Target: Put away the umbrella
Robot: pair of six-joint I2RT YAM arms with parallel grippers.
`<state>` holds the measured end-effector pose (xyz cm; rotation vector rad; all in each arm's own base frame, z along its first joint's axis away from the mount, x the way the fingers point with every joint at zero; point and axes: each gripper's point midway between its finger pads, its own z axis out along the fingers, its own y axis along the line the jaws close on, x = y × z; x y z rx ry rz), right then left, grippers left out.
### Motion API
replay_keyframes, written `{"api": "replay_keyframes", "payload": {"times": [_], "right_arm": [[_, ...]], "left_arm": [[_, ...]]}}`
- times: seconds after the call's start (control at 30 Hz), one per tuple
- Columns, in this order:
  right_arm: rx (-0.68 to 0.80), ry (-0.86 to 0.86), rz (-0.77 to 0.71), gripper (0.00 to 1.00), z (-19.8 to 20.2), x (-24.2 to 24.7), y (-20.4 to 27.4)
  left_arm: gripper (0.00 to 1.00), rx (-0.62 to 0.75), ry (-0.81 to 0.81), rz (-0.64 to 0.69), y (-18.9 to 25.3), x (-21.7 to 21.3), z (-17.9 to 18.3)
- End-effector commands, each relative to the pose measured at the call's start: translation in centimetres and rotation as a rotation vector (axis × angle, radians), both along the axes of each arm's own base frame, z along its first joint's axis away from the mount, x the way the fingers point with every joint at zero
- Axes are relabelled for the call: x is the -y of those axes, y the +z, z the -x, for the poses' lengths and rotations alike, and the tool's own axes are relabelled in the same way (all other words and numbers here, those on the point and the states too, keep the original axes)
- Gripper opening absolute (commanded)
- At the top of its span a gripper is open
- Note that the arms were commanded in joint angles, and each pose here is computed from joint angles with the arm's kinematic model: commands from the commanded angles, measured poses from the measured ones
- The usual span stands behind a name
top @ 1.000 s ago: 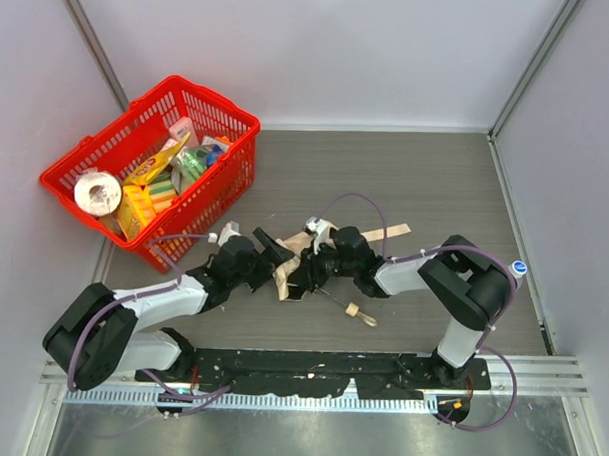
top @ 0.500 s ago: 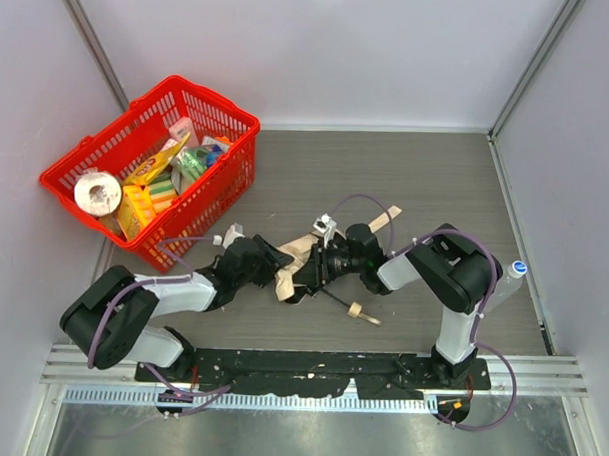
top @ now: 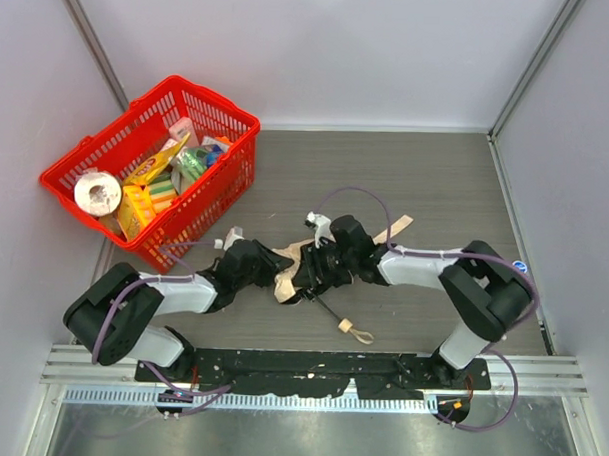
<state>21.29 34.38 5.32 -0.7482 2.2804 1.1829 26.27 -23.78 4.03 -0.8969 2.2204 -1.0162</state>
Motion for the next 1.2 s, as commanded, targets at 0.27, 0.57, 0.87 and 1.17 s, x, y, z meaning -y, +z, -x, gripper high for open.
{"api": "replay_keyframes", "payload": {"times": [0.27,0.57,0.87,1.17], "right_arm": [[0.292,-0.091,0.172,0.59,-0.6,0.8,11.2],[0.492,-0.104,0.265,0.71,0.6,-3.8,7.4],[0.645,-0.216,0.555,0.80,-1.9,-1.5,2.5],[0.608,-0.137,0.723,0.71,-1.2,1.2,-3.7]], "left_arm": [[0.00,-0.129,-0.014,-0.135,-3.4,-2.3,2.7],[0.00,-0.226,0.040,-0.157,-3.9,-3.0,3.2],[0.00,-0.267,0.067,-0.178,-4.3,-3.3,3.4],[0.00,-0.271,0.060,-0.189,-4.4,-3.3,3.5]]}}
